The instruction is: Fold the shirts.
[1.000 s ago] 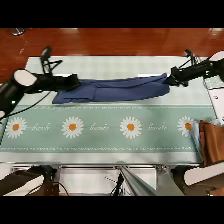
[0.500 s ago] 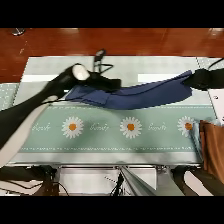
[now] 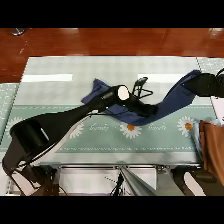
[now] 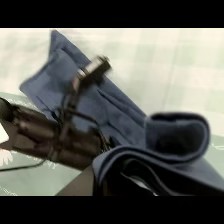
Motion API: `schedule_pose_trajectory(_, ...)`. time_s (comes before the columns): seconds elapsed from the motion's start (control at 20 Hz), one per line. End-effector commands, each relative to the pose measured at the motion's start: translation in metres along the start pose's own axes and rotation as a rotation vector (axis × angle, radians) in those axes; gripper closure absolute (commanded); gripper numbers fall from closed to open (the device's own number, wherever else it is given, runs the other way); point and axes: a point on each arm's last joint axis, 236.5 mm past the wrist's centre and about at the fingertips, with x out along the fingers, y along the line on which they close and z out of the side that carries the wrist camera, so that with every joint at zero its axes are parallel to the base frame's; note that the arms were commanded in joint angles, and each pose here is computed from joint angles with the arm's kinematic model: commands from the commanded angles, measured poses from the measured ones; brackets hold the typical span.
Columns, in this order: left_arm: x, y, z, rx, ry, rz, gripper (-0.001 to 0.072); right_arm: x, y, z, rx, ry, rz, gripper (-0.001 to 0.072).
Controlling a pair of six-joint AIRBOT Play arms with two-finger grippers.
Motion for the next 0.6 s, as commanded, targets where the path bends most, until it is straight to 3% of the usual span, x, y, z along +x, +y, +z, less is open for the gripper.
schedule_pose_trajectory(0.0, -0.017, 0.006, 0.001, 0.019, 0.066, -0.032, 0.0686, 0.002, 0.005, 0.004, 0.002, -0.018, 0.009, 0.0694)
schedule_pose_trajectory(0.25, -0.187, 0.081, 0.078, -0.092, -0.12, 0.014, 0.0686, 0.025, 0.028, 0.01, 0.001, 0.004, 0.108, 0.0694)
schedule_pose_trajectory(0.55, -0.421, 0.147, 0.045, -0.119, -0.443, 0.369, 0.0686, 0.118, 0.112, 0.024, -0.12, 0.169, 0.294, 0.0694)
